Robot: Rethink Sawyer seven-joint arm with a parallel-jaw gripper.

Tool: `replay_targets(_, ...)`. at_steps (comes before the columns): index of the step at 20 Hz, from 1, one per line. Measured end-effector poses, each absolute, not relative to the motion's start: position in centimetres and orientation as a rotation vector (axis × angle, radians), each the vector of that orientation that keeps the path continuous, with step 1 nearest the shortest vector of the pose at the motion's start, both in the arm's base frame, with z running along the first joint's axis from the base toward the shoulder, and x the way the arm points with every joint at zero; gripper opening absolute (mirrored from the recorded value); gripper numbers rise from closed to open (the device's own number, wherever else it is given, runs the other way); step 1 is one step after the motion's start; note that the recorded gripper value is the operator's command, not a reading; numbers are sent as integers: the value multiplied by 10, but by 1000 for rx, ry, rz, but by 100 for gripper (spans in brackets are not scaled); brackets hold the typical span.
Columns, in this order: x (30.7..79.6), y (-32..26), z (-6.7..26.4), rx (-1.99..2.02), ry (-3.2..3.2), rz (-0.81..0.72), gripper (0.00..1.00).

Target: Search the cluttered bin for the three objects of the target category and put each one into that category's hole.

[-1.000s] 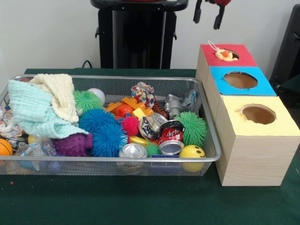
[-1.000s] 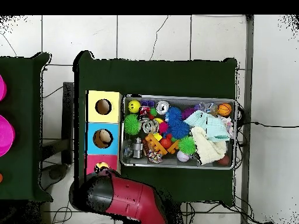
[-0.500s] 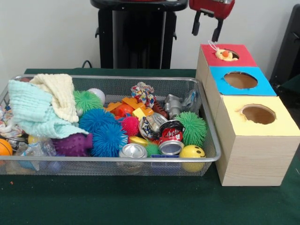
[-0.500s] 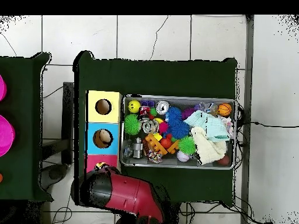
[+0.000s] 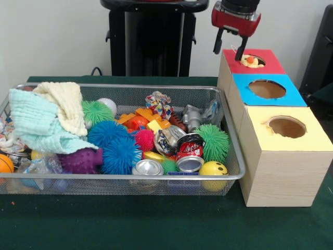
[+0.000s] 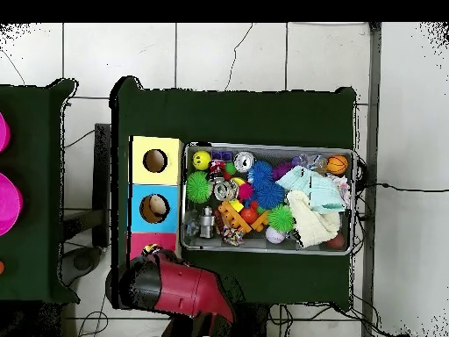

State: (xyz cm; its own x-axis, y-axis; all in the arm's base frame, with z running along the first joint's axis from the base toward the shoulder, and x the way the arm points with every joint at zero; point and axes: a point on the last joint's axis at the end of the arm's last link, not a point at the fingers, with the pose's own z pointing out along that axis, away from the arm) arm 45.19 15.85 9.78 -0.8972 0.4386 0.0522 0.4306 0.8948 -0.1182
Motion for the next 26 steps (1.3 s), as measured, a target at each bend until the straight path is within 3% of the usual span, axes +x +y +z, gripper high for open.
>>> replay_targets(26, 433, 204, 101, -525, -3066, 185, 100)
